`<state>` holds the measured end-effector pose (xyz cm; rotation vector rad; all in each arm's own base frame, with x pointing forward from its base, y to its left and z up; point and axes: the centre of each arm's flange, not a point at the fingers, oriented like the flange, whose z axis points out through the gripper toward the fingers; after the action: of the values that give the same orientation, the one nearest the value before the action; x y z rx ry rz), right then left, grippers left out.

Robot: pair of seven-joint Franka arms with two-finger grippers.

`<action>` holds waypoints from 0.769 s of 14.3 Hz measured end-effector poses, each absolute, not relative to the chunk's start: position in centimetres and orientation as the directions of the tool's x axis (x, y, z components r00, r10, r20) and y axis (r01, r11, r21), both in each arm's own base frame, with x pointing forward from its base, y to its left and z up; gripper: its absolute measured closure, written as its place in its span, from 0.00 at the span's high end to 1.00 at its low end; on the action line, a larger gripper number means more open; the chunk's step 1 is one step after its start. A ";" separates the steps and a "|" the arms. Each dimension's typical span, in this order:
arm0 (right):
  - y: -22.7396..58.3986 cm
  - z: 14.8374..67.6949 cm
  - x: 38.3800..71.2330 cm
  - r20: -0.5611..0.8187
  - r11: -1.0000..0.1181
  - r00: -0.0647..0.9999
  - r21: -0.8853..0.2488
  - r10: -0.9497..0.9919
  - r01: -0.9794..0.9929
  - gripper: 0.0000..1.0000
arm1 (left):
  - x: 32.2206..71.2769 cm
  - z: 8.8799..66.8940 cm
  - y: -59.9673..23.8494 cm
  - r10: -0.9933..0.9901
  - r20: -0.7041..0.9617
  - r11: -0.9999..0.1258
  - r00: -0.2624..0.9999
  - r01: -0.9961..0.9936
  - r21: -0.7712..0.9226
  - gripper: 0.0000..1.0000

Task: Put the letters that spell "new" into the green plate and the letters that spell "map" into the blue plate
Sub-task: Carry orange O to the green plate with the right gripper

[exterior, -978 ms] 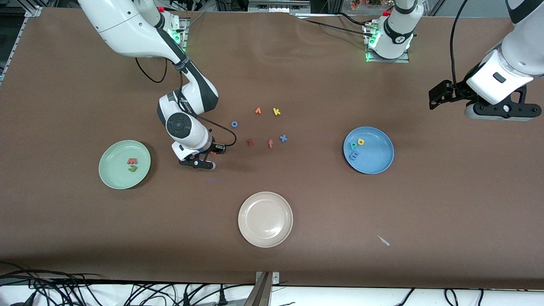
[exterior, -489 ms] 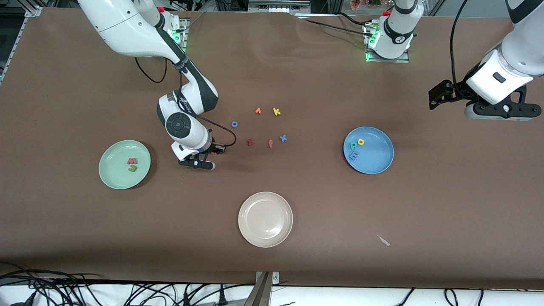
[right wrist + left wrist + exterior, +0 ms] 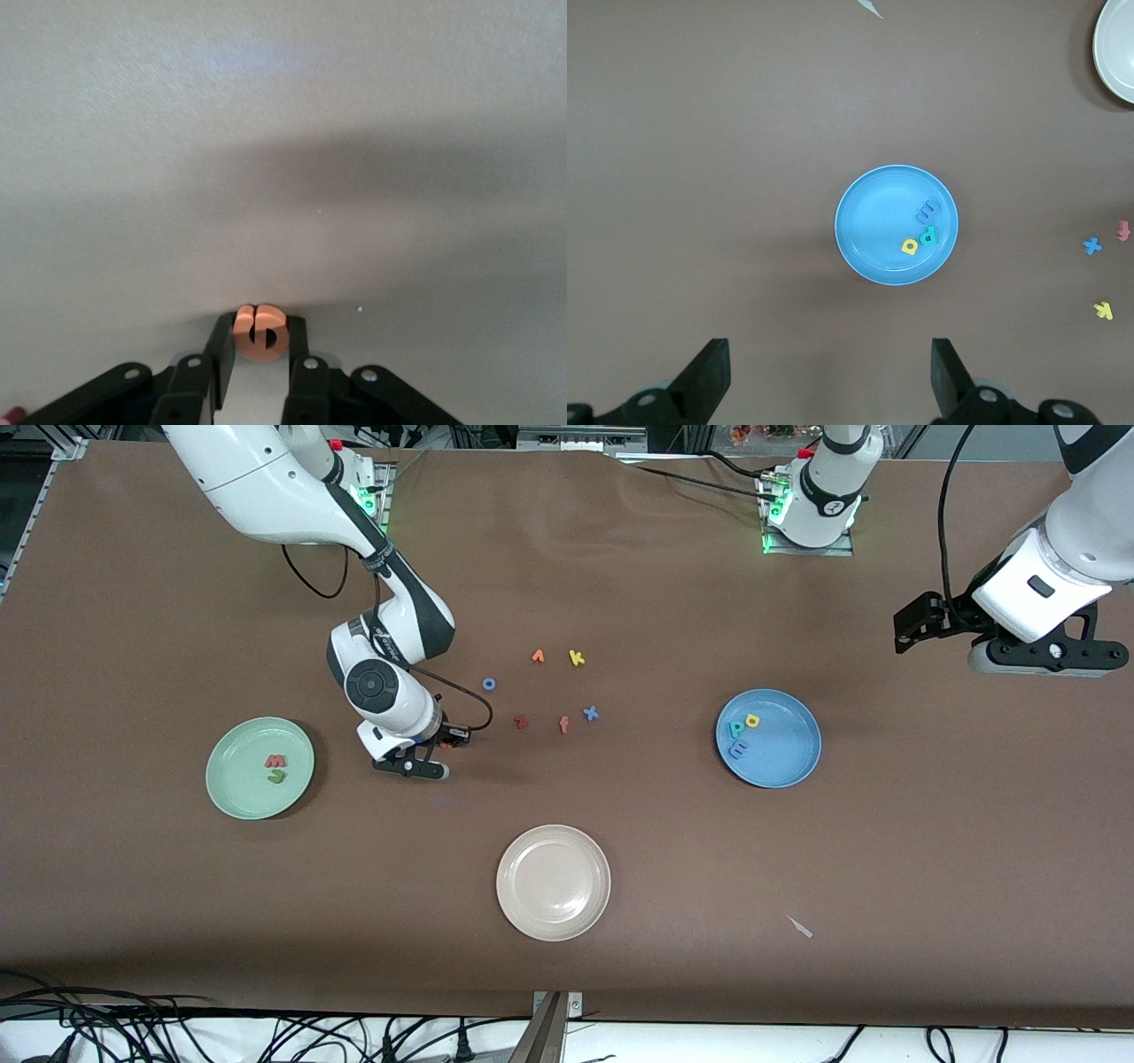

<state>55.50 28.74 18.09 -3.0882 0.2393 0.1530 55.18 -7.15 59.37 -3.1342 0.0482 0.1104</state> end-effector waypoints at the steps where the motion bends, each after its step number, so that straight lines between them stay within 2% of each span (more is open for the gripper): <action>1: 28.8 18.4 55.8 -0.099 -0.987 0.984 -0.034 -0.151 -0.155 0.29 | 55.2 59.4 -7.2 -0.031 -0.070 -1.000 0.997 -0.031 -0.004 1.00; 5: 27.6 20.4 57.7 -0.117 -0.994 0.987 -0.008 -0.107 -0.108 0.29 | 55.2 59.4 -7.1 -0.030 -0.070 -1.000 0.997 -0.031 -0.004 1.00; 11: 18.6 23.5 60.8 -0.147 -0.998 0.989 0.049 0.018 0.025 0.29 | 55.2 59.4 -7.1 -0.030 -0.070 -1.000 0.997 -0.031 -0.004 1.00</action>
<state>60.82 18.56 23.48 -3.1839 -0.0347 0.2339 55.19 -7.14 59.38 -3.1343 0.0477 0.1101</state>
